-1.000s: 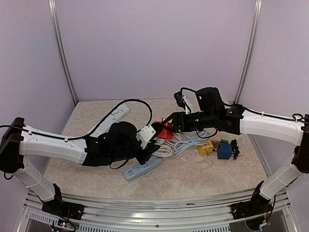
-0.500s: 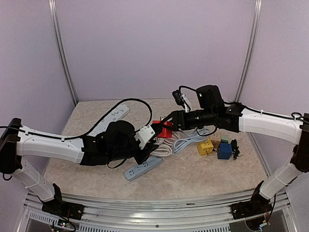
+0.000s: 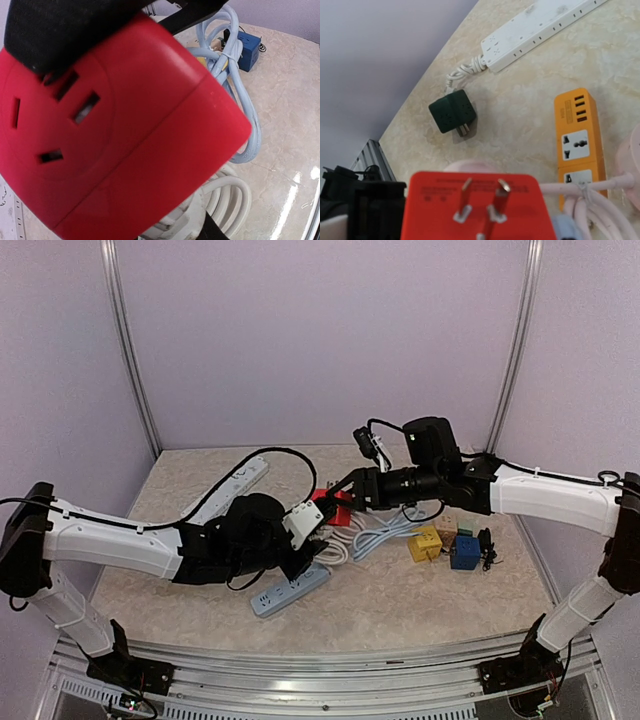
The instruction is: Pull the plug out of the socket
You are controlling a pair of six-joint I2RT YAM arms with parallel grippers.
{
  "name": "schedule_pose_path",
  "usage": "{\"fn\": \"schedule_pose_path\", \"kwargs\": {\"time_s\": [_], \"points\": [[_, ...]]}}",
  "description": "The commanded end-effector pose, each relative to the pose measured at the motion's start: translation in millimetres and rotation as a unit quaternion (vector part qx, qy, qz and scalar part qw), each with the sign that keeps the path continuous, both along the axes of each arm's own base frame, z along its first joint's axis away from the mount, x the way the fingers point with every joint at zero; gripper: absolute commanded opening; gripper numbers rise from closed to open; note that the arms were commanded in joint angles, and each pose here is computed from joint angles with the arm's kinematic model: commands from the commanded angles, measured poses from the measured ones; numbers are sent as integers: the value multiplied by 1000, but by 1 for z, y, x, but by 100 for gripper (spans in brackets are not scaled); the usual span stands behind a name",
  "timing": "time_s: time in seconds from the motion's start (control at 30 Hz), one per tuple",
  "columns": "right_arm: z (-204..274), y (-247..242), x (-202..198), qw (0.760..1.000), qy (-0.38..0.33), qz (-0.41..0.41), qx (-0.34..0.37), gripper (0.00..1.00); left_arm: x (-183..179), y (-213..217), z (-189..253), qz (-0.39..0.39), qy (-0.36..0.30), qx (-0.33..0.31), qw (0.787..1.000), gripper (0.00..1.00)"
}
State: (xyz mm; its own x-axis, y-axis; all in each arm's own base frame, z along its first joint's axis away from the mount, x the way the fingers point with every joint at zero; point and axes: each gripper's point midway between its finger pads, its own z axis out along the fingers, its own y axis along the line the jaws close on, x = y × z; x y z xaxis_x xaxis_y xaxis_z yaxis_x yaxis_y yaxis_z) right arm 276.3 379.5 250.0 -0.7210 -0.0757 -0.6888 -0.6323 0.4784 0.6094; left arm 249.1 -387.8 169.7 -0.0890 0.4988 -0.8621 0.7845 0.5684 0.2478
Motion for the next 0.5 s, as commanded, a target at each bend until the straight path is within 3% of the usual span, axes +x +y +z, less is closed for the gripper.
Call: {"fn": "schedule_pose_path", "kwargs": {"time_s": [0.0, 0.3, 0.47], "points": [[63, 11, -5, 994, -57, 26, 85, 0, 6, -5, 9, 15, -22, -7, 1000, 28], [50, 5, 0, 997, -66, 25, 30, 0, -12, -11, 12, -21, -27, 2, 999, 4], [43, 0, 2, 997, -55, 44, 8, 0, -21, -11, 15, -40, -25, 4, 999, 0]]}}
